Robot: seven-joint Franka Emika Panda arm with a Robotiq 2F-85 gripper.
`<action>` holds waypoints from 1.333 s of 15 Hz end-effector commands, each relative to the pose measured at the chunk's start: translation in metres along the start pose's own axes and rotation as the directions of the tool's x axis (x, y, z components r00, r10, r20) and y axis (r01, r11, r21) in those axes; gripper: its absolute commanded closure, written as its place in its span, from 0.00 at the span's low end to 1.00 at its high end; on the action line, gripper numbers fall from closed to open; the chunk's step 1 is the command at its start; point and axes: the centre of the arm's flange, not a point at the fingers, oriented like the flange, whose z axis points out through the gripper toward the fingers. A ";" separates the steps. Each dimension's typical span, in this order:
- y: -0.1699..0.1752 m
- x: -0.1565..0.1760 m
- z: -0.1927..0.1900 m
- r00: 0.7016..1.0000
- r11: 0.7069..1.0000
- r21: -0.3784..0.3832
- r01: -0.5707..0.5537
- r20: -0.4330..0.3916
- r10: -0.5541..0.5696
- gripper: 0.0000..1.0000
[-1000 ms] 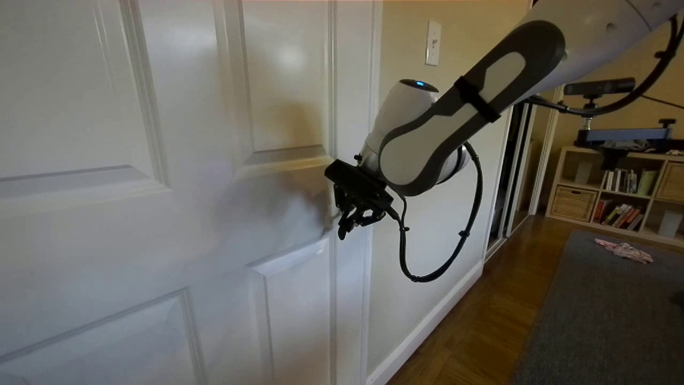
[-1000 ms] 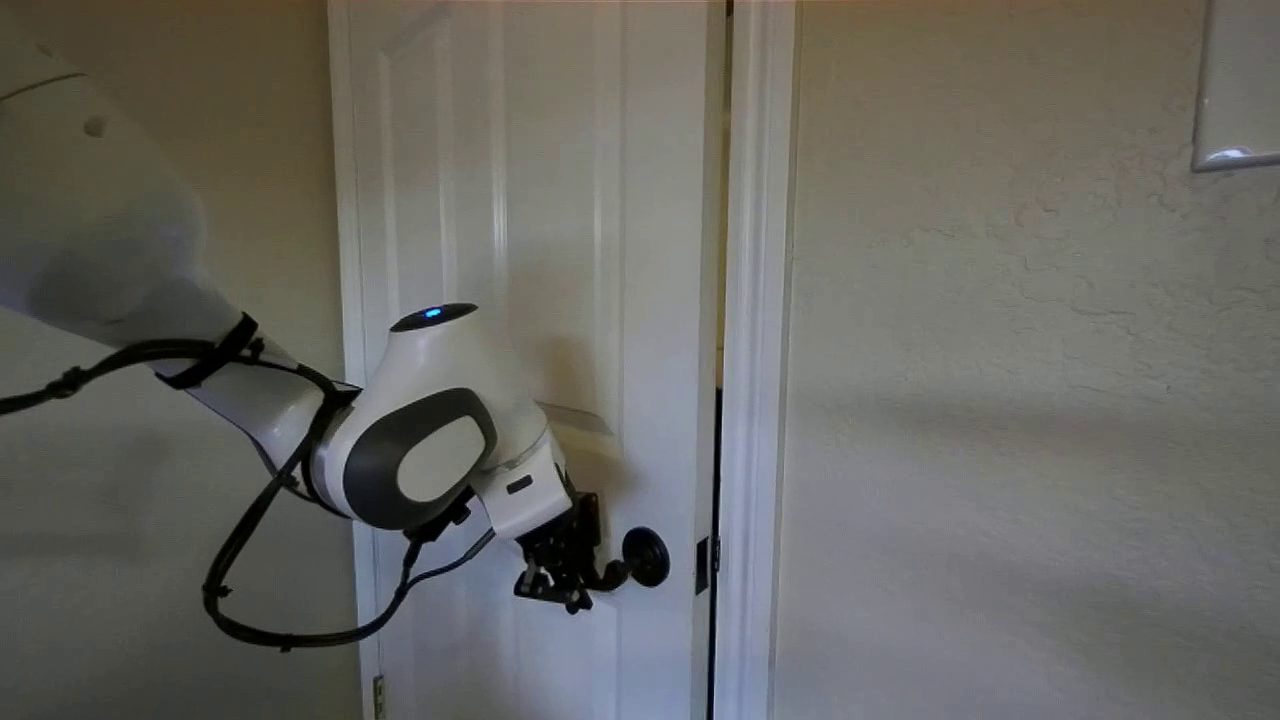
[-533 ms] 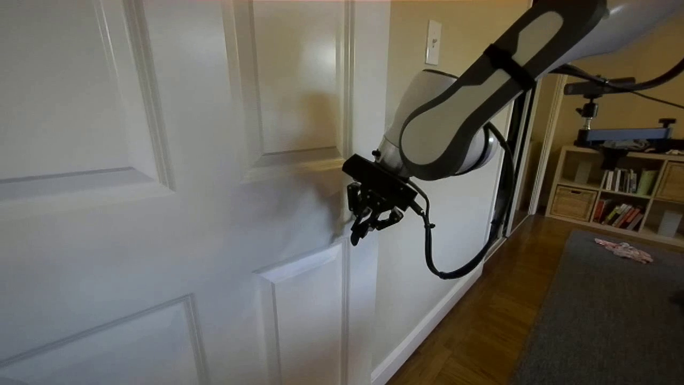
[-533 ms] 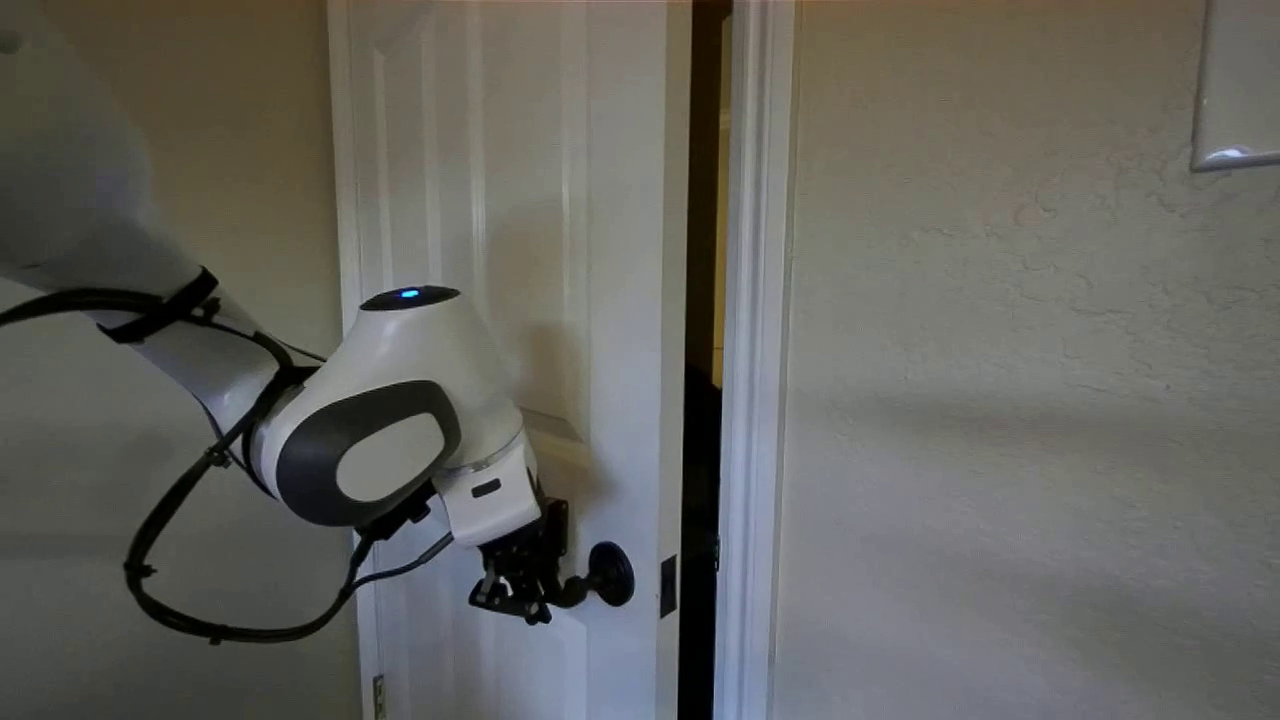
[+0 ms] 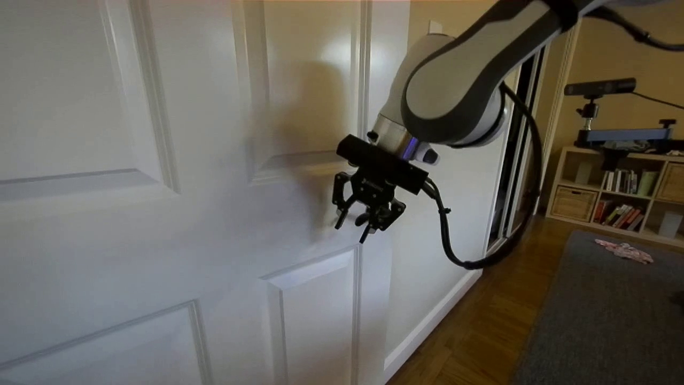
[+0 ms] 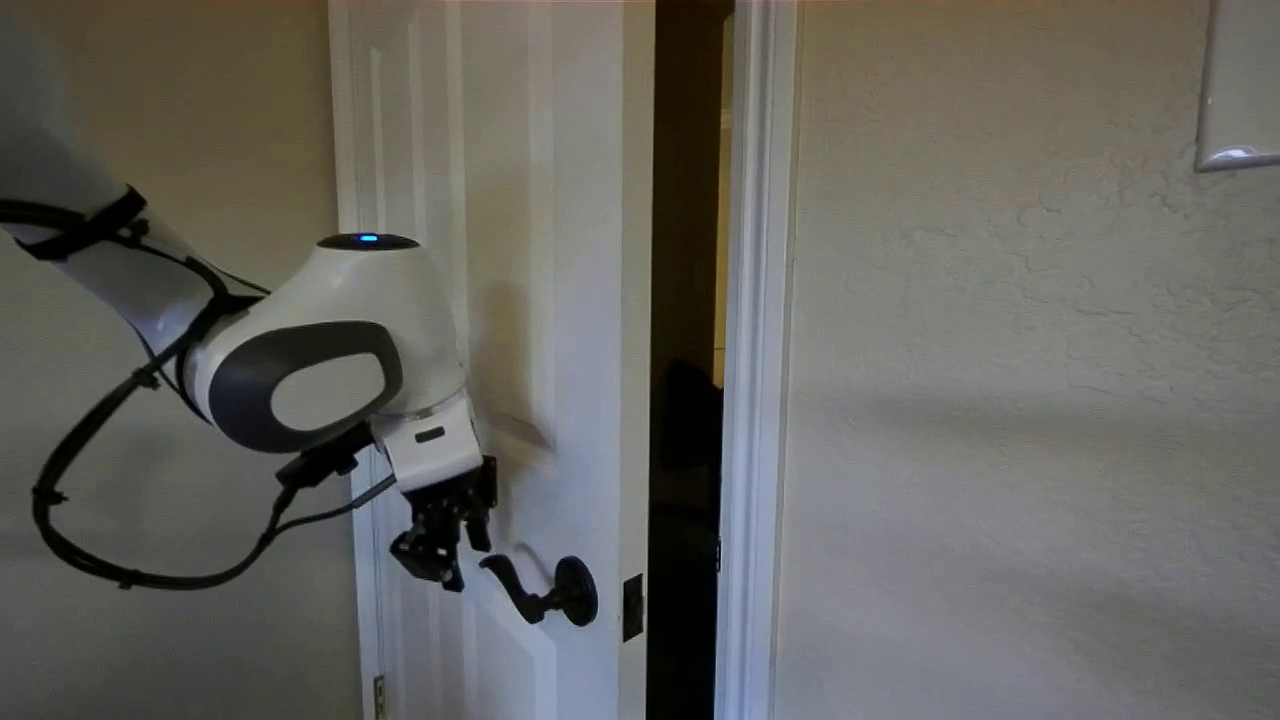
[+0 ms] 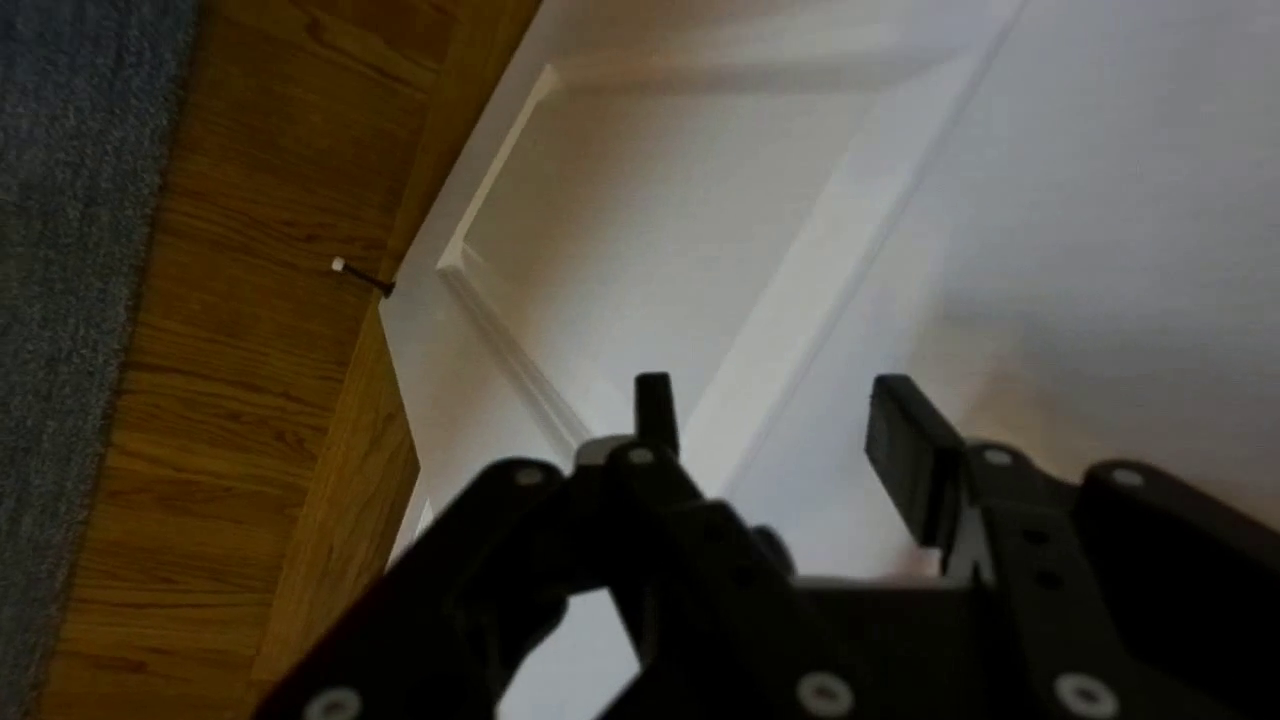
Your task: Open the door
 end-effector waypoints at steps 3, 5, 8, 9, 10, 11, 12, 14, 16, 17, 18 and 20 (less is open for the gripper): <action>-0.006 -0.039 -0.067 0.956 0.985 -0.076 0.155 0.263 -0.130 0.03; -0.006 -0.046 -0.088 0.921 0.974 -0.115 0.194 0.364 -0.140 0.00; 0.002 -0.042 -0.113 0.887 0.944 -0.238 0.228 0.450 -0.101 0.00; 0.007 -0.040 -0.119 0.884 0.933 -0.274 0.234 0.460 -0.086 0.00; 0.013 -0.037 -0.125 0.888 0.922 -0.306 0.238 0.454 -0.078 0.00; 0.017 -0.033 -0.132 0.887 0.910 -0.330 0.250 0.456 -0.078 0.00; 0.023 -0.030 -0.137 0.889 0.897 -0.354 0.266 0.450 -0.086 0.00; 0.033 -0.025 -0.145 0.896 0.875 -0.387 0.290 0.432 -0.105 0.00; 0.039 -0.025 -0.149 0.902 0.854 -0.414 0.317 0.409 -0.136 0.00; 0.041 -0.027 -0.150 0.915 0.844 -0.430 0.320 0.371 -0.158 0.00; 0.044 -0.029 -0.151 0.931 0.838 -0.442 0.319 0.311 -0.190 0.00; 0.051 -0.032 -0.154 0.946 0.831 -0.458 0.317 0.211 -0.244 0.00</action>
